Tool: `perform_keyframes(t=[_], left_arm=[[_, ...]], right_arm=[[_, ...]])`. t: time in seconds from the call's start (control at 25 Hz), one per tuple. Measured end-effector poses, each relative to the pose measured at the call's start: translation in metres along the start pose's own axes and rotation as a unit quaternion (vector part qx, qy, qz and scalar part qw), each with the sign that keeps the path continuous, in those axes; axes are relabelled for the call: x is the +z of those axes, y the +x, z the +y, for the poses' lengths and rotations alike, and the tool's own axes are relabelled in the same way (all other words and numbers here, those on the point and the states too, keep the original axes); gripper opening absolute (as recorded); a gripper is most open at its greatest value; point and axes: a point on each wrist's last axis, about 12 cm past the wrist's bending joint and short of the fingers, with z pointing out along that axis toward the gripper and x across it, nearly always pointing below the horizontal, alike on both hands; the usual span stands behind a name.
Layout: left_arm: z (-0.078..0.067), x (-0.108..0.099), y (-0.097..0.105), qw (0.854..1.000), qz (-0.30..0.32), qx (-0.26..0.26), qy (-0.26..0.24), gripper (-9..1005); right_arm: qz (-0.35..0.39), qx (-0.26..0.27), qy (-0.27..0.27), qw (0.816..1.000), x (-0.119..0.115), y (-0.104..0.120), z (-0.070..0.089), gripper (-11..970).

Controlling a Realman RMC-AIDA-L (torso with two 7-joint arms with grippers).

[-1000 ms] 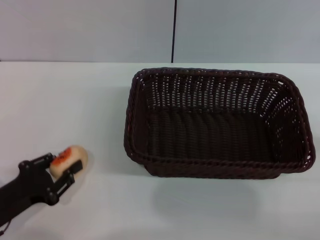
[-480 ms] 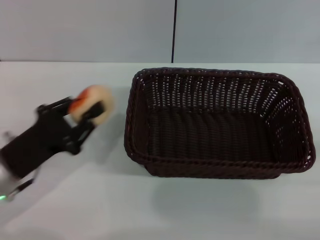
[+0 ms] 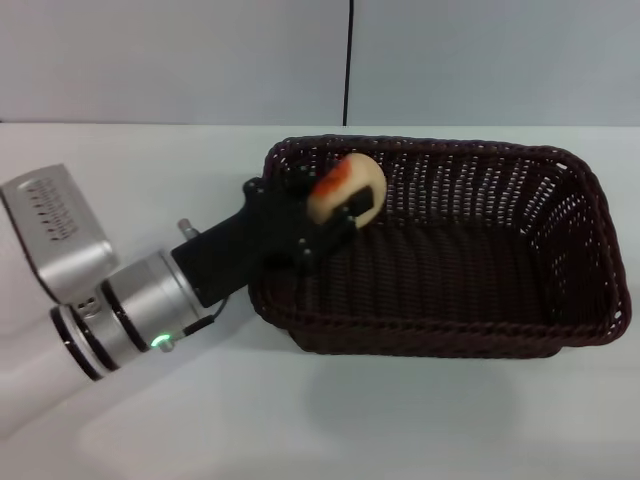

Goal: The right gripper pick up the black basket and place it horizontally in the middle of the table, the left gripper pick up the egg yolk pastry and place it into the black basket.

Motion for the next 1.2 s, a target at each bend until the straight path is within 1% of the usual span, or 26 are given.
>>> perform_keyframes(t=[0.04,0.12,0.2,0.24,0.28,0.32,0.4,0.48,0.52,0.56,0.68,0.72,0.76,0.8,0.84,0.88,0.96,1.12,1.16,1.2], left_arm=[[-0.001,0.006,0.003,1.000,0.013,-0.005,-0.005,254],[-0.002,0.006,0.006,1.000,0.018,-0.004,-0.010,326],[-0.004,-0.002,0.008,1.000,0.010,0.001,-0.023,397],[-0.004,-0.002,0.008,1.000,0.010,0.001,-0.023,433],[-0.002,-0.016,0.008,0.999,-0.004,0.002,-0.049,469],[0.000,-0.023,0.007,0.998,-0.009,0.004,-0.063,504],[0.005,-0.046,0.007,0.994,-0.021,0.008,-0.108,575],[0.005,-0.046,0.007,0.994,-0.021,0.008,-0.108,645],[0.009,-0.077,0.008,0.983,-0.040,0.012,-0.181,680],[0.010,-0.097,0.008,0.972,-0.051,0.013,-0.228,813],[0.010,-0.097,0.008,0.972,-0.051,0.013,-0.228,813],[0.009,-0.121,0.010,0.954,-0.064,0.012,-0.291,813],[0.007,-0.137,0.011,0.942,-0.067,0.017,-0.329,813],[0.005,-0.142,0.012,0.937,-0.068,0.019,-0.342,813],[0.005,-0.142,0.012,0.937,-0.068,0.019,-0.342,813],[0.002,-0.148,0.014,0.933,-0.064,0.021,-0.353,813],[-0.001,-0.152,0.015,0.931,-0.062,0.020,-0.359,813],[-0.004,-0.157,0.018,0.926,-0.060,0.016,-0.373,813],[-0.004,-0.160,0.018,0.922,-0.059,0.023,-0.383,813],[-0.004,-0.160,0.018,0.922,-0.059,0.023,-0.383,813]], right_arm=[[0.001,0.000,0.001,1.000,0.000,0.000,0.000,701],[0.002,0.000,0.003,1.000,-0.001,0.000,-0.001,701],[0.002,-0.001,0.004,1.000,-0.001,0.000,-0.001,701],[0.002,-0.001,0.004,1.000,-0.001,0.000,-0.001,701],[0.002,-0.002,0.004,1.000,-0.001,0.000,-0.001,701],[0.002,-0.003,0.003,1.000,0.000,0.000,-0.001,701],[0.001,-0.006,0.003,1.000,0.001,0.000,-0.001,702],[0.001,-0.007,0.002,1.000,0.002,0.001,-0.001,702],[0.002,-0.007,0.002,1.000,0.003,0.001,-0.001,702],[0.004,-0.006,0.003,1.000,0.004,0.002,-0.001,702],[0.006,-0.004,0.004,1.000,0.006,0.003,0.000,702],[0.007,-0.003,0.004,1.000,0.007,0.005,0.000,702],[0.010,-0.007,0.006,1.000,0.008,0.008,0.003,702],[0.010,-0.007,0.006,1.000,0.008,0.008,0.003,702],[0.013,-0.024,0.006,1.000,0.011,0.013,0.007,702],[0.013,-0.024,0.006,1.000,0.011,0.013,0.007,702],[0.015,-0.042,0.002,0.999,0.018,0.020,0.013,702],[0.014,-0.044,0.001,0.999,0.024,0.023,0.016,701],[0.009,-0.042,0.012,0.999,0.025,0.023,0.015,701],[0.009,-0.042,0.012,0.999,0.025,0.023,0.015,701]])
